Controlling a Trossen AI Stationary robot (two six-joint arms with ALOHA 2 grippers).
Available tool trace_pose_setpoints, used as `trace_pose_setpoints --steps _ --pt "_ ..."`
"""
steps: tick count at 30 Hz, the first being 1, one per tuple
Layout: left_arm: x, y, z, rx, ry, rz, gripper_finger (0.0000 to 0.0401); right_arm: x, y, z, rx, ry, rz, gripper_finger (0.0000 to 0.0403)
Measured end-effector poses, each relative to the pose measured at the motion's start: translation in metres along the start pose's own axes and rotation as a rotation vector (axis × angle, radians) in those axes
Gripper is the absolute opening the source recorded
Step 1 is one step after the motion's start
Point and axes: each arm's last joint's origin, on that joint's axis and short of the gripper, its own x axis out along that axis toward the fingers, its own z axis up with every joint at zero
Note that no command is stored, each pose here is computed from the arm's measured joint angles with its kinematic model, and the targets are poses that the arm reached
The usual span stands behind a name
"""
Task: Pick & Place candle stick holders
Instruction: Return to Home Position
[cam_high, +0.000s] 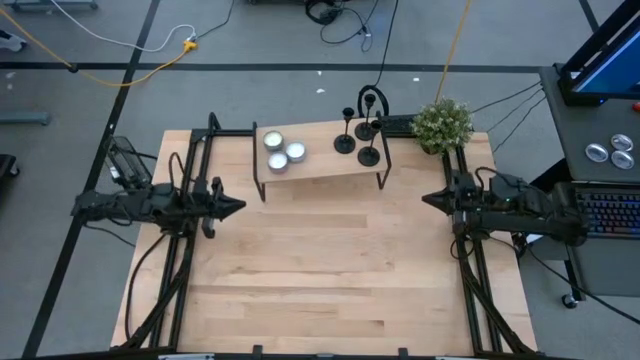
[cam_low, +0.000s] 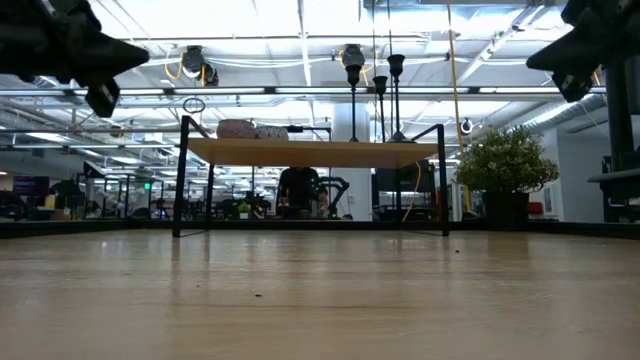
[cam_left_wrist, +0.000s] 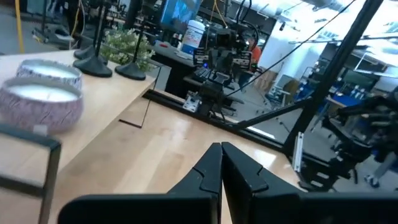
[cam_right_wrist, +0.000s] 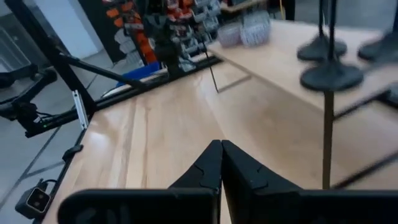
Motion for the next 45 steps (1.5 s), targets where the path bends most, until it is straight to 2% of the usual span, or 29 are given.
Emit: trace_pose_setpoints --steps 3,10,13,17,22,26,29,33,38,45 --pt "-0.01 0.004 -0.002 -0.024 0.003 0.012 0.0004 0.001 -0.002 -0.007 0.029 0.011 -0.004 0.0" --pt "-0.005 0.01 -0.018 -0.05 0.058 0.1 0.0017 0.019 -0.006 -0.018 0.028 -0.091 0.034 0.0" --pt "-0.003 0.011 -0.02 -0.043 0.015 0.096 0.0015 0.031 -0.01 -0.029 0.025 -0.106 0.04 0.0" --pt "-0.001 0.015 -0.029 0.001 0.028 0.126 0.0004 0.044 -0.016 -0.047 0.024 -0.101 0.039 0.0" --pt "0.0 0.016 -0.031 0.065 0.014 0.144 0.0018 0.053 -0.022 -0.064 0.011 -0.081 0.028 0.0" --pt "0.0 0.016 -0.031 0.094 0.02 0.14 0.0013 0.057 -0.024 -0.071 -0.059 -0.08 0.025 0.0" --pt "0.0 0.016 -0.031 0.088 0.025 0.131 0.0004 0.059 -0.026 -0.077 -0.163 -0.062 0.016 0.0" --pt "0.0 0.016 -0.031 0.09 0.025 0.132 0.0016 0.06 -0.027 -0.079 -0.278 -0.053 0.01 0.0" --pt "0.0 0.016 -0.031 0.114 0.027 0.134 0.0034 0.06 -0.027 -0.079 -0.283 -0.052 0.01 0.0" --pt "0.0 0.016 -0.031 0.105 0.022 0.134 0.0037 0.06 -0.026 -0.078 -0.283 -0.063 0.016 0.0"
